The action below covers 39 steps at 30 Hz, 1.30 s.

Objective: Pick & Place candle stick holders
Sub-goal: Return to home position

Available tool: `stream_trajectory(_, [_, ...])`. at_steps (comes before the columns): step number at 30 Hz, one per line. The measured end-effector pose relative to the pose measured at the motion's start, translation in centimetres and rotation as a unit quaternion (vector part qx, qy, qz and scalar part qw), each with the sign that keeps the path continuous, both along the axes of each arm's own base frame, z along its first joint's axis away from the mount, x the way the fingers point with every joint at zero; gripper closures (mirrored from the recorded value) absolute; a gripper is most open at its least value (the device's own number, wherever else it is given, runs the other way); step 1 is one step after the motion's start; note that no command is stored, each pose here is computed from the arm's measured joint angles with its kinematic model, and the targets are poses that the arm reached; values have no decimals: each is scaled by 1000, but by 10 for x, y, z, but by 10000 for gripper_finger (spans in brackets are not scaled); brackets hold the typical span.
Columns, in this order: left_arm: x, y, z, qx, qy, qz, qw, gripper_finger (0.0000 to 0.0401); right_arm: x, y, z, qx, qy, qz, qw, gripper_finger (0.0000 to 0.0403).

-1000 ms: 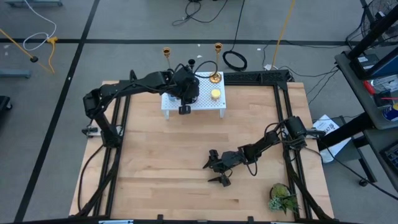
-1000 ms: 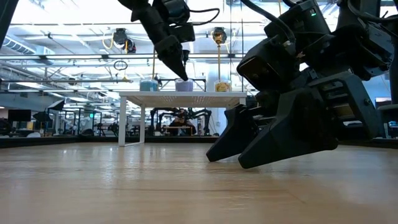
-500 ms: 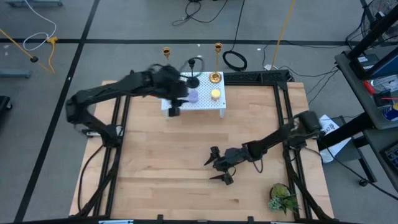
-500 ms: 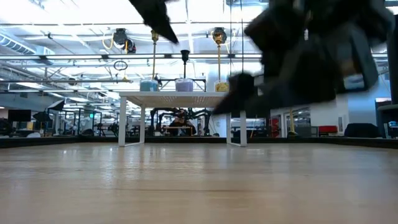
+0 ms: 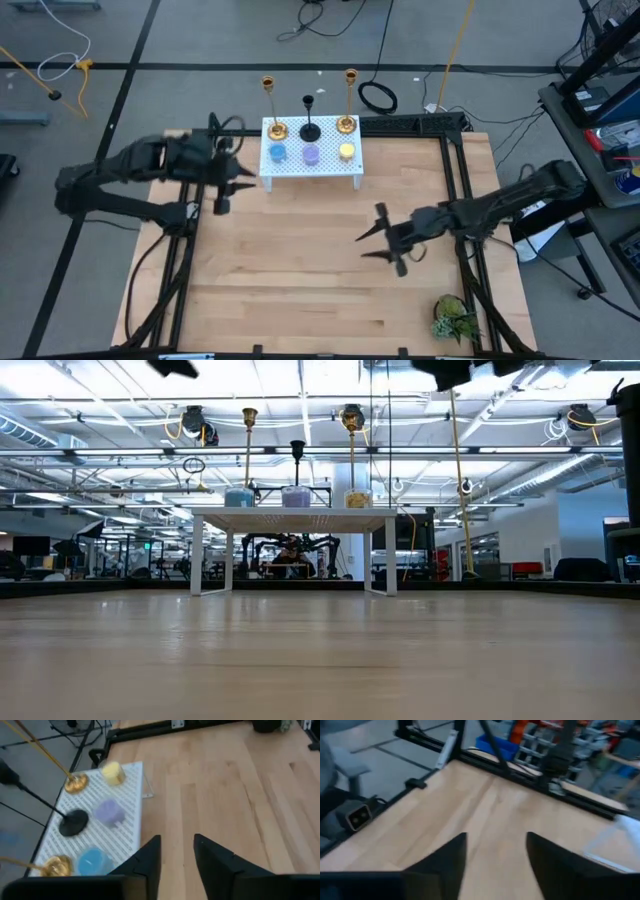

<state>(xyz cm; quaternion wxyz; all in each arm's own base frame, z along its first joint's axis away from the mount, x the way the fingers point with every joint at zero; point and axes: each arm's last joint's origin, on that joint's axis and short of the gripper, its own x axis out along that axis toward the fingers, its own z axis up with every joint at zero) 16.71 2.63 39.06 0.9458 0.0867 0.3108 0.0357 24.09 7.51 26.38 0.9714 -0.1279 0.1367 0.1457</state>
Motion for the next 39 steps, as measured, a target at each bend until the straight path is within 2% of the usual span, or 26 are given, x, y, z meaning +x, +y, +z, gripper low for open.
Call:
stream_trajectory(7, [-27, -15, -64, 9, -60, -7, 998, 358, -37, -16, 25, -47, -17, -61, 997, 362])
stream_trajectory(9, [-33, -16, -74, 7, -77, -7, 997, 374, -45, -21, 27, -61, -31, -60, 996, 392])
stream_trajectory(14, [-51, -17, -88, 4, -115, -7, 993, 397, -64, -38, 20, -50, -42, -91, 994, 395])
stream_trajectory(18, [-62, -18, -98, -8, -150, -6, 989, 382, -82, -52, 2, -26, -37, -125, 991, 400])
stream_trajectory(23, [-69, -19, -118, -10, -182, -13, 983, 375, -101, -63, -23, 27, -35, -131, 990, 401])
stream_trajectory(29, [-72, -19, -141, -27, -202, -5, 979, 394, -116, -68, -46, 61, -36, -146, 987, 402])
stream_trajectory(31, [-72, -19, -151, -34, -207, -2, 978, 397, -120, -67, -53, 67, -33, -128, 989, 402])
stream_trajectory(39, [-66, -19, -183, -43, -243, 0, 969, 372, -131, -68, -77, 110, -29, -133, 985, 402])
